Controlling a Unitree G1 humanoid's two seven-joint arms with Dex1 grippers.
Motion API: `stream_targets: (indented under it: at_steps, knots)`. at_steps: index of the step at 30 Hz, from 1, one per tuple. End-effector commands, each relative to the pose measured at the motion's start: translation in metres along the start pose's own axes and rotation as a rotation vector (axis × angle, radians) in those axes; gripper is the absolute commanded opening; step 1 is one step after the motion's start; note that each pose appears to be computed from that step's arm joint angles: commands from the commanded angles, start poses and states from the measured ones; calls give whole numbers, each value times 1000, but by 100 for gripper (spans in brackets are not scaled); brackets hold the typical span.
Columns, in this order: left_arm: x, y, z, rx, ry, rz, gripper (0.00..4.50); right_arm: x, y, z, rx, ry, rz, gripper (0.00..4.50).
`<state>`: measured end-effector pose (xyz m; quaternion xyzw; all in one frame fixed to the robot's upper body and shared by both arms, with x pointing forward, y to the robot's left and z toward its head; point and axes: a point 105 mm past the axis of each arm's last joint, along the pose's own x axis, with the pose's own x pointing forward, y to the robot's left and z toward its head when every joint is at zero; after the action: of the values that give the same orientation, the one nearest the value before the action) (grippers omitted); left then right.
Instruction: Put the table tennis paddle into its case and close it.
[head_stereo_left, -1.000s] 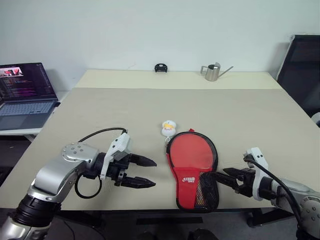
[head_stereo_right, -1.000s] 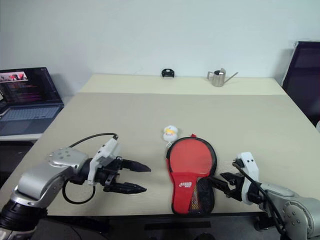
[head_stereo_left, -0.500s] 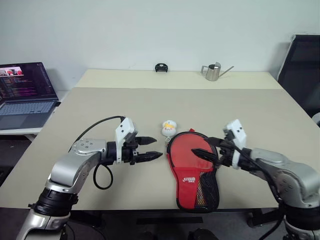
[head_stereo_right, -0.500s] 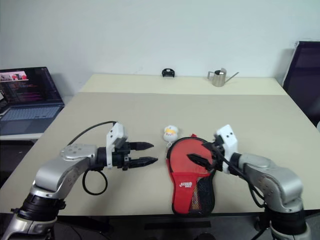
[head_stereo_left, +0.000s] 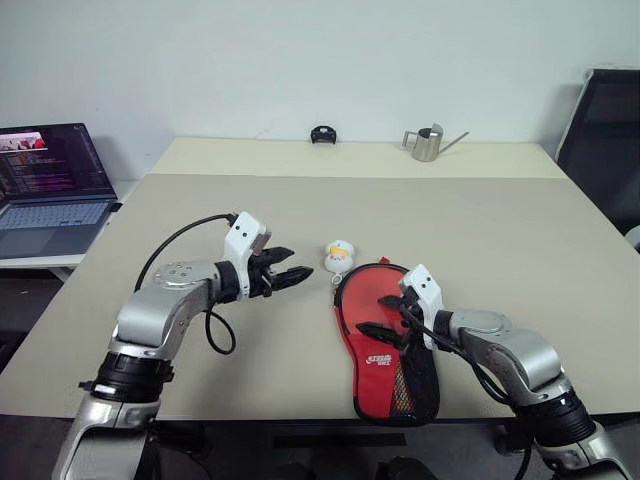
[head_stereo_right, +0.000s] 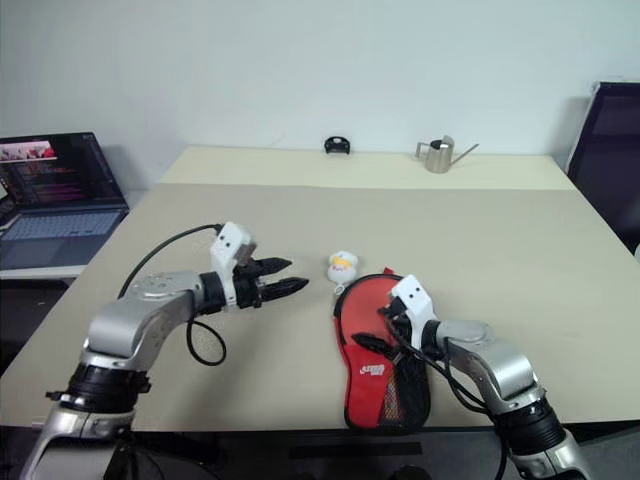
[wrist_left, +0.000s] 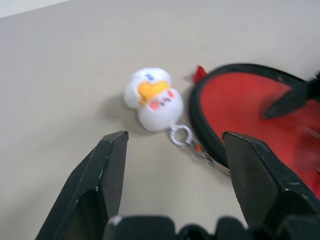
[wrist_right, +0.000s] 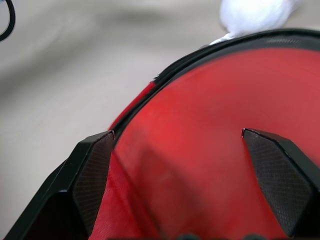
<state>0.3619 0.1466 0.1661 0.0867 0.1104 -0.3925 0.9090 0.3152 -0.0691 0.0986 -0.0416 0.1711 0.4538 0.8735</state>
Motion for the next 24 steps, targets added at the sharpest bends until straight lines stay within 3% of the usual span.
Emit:
stream_targets:
  at_steps: [1, 2, 14, 24]
  knots:
    - [13, 2, 11, 52, -20, 8, 418, 5, 1, -4, 1, -1, -1, 450]
    - [19, 2, 13, 56, -25, 15, 448, 7, 1, -4, 1, -2, -3, 450]
    - [94, 24, 15, 7, 14, 75, 448, 15, -2, -8, 9, -9, -29, 450]
    - [124, 0, -6, 6, 139, -34, 448, 17, 0, -4, 20, -37, -54, 450]
